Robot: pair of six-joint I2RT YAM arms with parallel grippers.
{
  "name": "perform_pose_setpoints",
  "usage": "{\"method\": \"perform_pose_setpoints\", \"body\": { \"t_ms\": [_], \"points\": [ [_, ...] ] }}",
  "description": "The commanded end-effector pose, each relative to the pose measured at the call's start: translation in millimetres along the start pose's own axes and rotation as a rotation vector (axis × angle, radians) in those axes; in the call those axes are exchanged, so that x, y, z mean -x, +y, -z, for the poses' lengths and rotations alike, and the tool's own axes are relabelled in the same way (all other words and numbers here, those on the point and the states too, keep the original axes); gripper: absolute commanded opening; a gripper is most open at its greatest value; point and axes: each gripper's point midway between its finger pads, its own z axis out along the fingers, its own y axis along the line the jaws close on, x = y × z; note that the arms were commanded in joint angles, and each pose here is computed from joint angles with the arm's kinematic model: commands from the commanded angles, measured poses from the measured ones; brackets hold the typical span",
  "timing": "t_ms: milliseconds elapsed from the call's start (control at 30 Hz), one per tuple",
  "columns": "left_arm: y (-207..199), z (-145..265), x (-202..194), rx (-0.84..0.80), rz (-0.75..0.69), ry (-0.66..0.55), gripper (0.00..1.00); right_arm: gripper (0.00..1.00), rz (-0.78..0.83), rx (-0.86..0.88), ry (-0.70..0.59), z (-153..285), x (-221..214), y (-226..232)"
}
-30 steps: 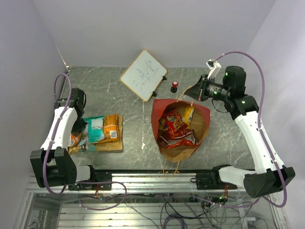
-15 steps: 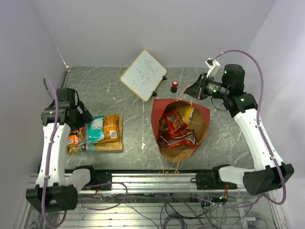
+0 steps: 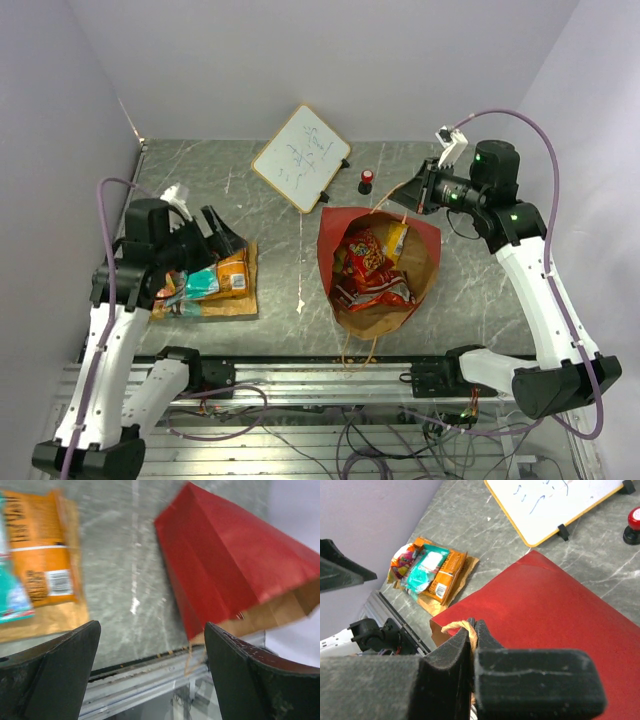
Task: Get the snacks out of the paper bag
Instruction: Take out the snack from the paper bag.
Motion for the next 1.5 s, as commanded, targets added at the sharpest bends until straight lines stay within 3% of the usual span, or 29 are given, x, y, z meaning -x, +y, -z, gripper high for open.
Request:
{"method": "perform_pose_setpoints", "body": {
  "t_ms": [0,300,500,633,1000,1100,1333,1467],
  "points": [
    [-65,12,-9,-0.299,-0.083,-0.031,0.96,0.00,-0.003,-0.027,-0.004,10,-2,2],
    [-158,-8,-62,-0.500,-0.340,0.080,0.90,0.00,-0.009,-0.030,-0.023,16,5,8],
    [-234,-30,-158,-0.499,-0.743,0.136,0.90,0.00,-0.006,-0.045,-0.039,22,9,10],
    [-253,-53,-214,-0.421,-0.987,0.129,0.90,0.00,-0.006,-0.060,-0.052,27,10,11],
    [-214,-101,-248,-0.277,-1.386,0.122,0.87,0.00,-0.018,-0.065,-0.096,35,17,17],
    [-201,-115,-255,-0.220,-1.438,0.143,0.88,0.00,-0.019,-0.067,-0.099,37,16,18],
    [-187,-148,-265,-0.153,-1.487,0.145,0.75,0.00,-0.044,-0.081,-0.110,41,13,17],
    [-177,-175,-266,-0.125,-1.481,0.192,0.77,0.00,-0.053,-0.067,-0.116,42,16,22]
  ]
}}
